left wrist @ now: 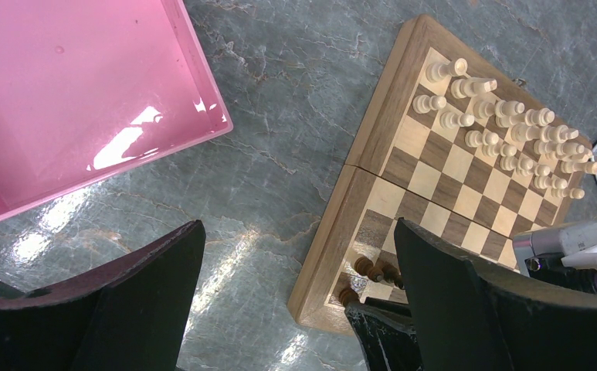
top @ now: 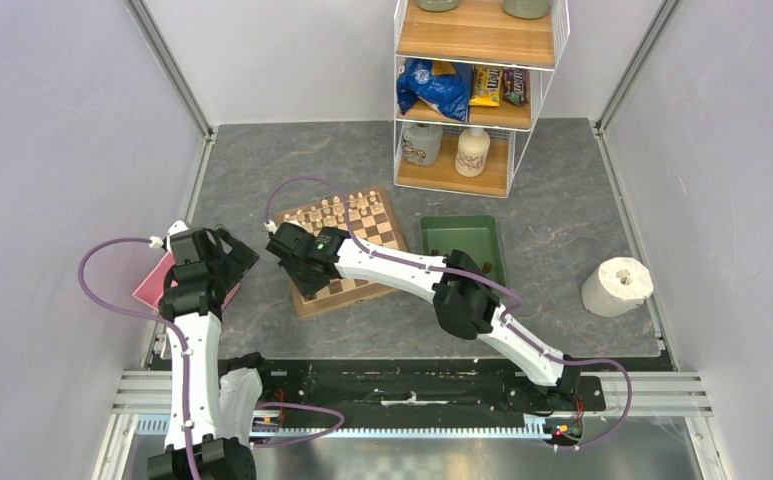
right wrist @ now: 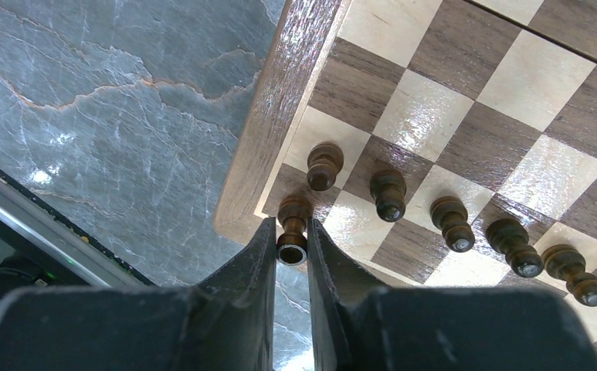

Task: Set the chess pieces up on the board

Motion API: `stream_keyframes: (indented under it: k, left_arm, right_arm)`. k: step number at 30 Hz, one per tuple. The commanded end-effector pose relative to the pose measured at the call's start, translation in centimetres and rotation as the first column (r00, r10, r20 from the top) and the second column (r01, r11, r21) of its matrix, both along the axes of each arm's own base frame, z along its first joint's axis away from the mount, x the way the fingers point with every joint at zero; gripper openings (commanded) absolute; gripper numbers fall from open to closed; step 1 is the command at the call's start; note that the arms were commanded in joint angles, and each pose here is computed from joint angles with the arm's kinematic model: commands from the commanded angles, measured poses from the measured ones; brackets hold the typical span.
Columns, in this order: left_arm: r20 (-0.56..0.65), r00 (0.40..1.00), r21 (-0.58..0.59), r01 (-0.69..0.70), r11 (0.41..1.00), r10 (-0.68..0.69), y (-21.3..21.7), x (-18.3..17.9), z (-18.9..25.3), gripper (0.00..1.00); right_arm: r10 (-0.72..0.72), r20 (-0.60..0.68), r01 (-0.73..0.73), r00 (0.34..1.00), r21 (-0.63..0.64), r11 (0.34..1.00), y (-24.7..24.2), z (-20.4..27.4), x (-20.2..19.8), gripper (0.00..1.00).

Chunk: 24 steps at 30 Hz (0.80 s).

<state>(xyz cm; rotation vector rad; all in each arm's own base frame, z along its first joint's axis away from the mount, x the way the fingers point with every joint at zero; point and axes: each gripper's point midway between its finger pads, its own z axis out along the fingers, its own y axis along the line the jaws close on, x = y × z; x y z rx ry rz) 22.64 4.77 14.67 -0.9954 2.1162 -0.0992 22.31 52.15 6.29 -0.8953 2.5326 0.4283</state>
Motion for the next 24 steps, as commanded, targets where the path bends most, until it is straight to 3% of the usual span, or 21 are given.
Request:
stream_keyframes:
  k: [1, 14, 24]
  left_arm:
    - [0.041, 0.999, -0.003, -0.023, 1.000, 0.024, 0.3, 0.5, 1.2, 1.00]
    - [0.041, 0.999, -0.001, -0.019, 1.000, 0.019, 0.2, 0.5, 1.2, 1.00]
    - [0.041, 0.999, -0.003, -0.017, 1.000, 0.017, 0.2, 0.5, 1.2, 1.00]
  right_arm:
    - [0.007, 0.019, -0.007, 1.000, 0.014, 1.000, 0.7, 0.4, 0.4, 0.24]
    - [0.014, -0.005, -0.013, 1.000, 0.046, 0.999, 1.1, 1.0, 0.5, 0.36]
    - [-0.005, 0.009, 0.004, 1.000, 0.078, 0.997, 1.3, 2.1, 1.1, 0.29]
